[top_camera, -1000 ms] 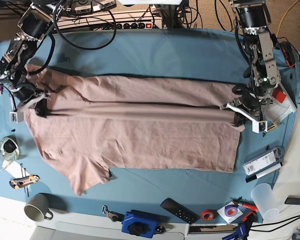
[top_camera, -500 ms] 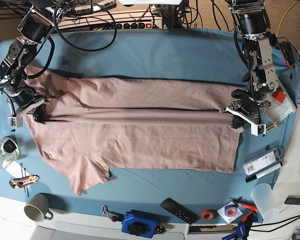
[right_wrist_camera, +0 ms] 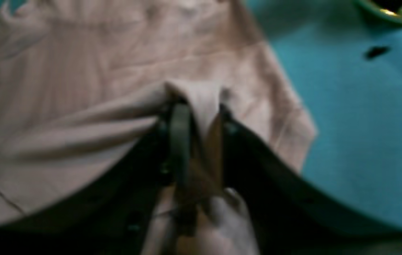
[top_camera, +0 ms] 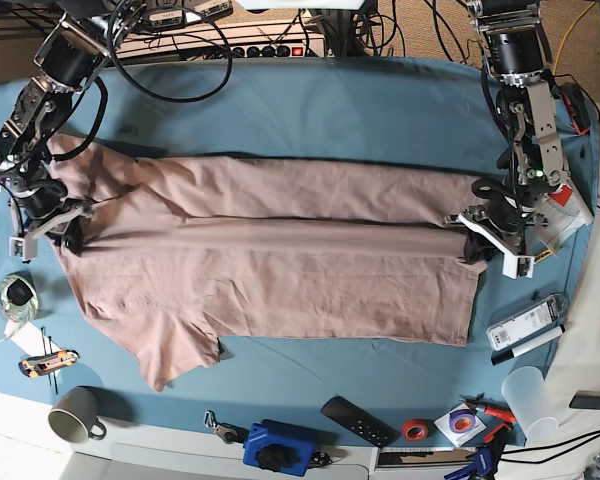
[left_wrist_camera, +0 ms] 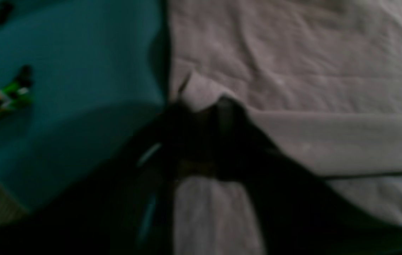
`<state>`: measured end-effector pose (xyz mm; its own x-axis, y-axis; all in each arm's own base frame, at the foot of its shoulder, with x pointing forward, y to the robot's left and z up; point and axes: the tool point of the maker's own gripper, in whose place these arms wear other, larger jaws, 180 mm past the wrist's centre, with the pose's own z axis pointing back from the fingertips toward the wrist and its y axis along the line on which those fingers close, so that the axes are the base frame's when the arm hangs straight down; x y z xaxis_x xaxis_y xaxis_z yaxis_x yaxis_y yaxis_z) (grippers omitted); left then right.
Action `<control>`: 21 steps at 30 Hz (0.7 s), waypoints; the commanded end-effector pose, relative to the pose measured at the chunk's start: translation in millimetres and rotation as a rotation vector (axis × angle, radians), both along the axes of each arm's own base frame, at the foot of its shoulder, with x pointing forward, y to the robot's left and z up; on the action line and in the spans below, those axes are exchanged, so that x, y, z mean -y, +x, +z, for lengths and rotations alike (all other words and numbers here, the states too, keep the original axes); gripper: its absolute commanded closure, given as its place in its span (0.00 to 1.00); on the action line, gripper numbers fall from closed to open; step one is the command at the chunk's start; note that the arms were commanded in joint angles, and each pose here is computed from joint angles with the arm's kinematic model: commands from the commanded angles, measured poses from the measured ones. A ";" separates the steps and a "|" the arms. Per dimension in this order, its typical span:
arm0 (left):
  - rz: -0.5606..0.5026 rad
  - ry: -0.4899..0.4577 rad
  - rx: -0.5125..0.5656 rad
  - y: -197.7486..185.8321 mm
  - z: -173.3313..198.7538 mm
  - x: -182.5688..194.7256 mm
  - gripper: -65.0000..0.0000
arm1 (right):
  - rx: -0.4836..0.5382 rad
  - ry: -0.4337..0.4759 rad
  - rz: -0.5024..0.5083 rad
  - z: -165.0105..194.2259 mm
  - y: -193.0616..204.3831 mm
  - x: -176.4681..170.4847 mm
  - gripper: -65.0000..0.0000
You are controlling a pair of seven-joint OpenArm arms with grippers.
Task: Fold the T-shirt properly
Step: 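Open both grippers and raise them off the folded shirt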
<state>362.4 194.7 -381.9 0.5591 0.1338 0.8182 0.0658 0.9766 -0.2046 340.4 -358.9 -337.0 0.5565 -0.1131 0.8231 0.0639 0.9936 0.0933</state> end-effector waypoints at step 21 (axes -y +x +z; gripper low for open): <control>-0.035 0.072 0.063 10.1 76.5 3.2 0.58 | 0.202 0.104 0.026 102.5 23.2 30.9 0.70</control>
<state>363.5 189.5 -325.1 0.5687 0.0624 0.8202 0.0960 0.9853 -0.1415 358.0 -379.2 -263.3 0.4518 -0.2200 0.8645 0.0149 0.9708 0.2393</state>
